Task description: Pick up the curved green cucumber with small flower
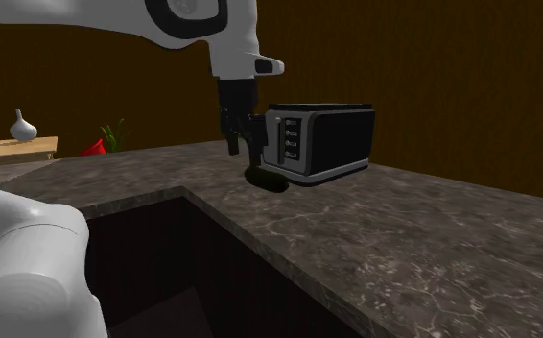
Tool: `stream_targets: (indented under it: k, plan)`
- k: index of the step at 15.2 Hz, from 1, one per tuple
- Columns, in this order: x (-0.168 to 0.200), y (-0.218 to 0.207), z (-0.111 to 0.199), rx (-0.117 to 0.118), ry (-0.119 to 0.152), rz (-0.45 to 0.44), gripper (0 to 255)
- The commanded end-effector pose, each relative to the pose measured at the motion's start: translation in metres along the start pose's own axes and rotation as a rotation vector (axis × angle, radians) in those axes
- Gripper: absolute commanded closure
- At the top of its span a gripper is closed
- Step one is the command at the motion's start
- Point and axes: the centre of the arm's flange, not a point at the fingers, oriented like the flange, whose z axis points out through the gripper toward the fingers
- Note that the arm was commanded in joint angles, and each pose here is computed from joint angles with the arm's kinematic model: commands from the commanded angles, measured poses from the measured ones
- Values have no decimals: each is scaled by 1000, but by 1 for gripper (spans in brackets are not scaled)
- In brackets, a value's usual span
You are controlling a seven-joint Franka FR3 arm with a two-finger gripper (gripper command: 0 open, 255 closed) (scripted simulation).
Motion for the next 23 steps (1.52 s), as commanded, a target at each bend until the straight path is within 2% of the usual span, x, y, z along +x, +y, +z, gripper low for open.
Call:
stream_targets:
  k: [1, 5, 9, 10, 19, 20, 23]
  plan:
    - [0, 0, 0, 0, 0, 0, 0]
    - [26, -53, 19, -70, 3, 616, 0]
    - [77, -81, 40, -141, 6, 1233, 0]
    - [83, -81, 43, -148, 7, 1300, 0]
    - [80, -78, 83, -148, 7, 1300, 0]
    - [79, -78, 83, -148, 7, 1300, 255]
    - [79, -78, 83, -148, 7, 1300, 255]
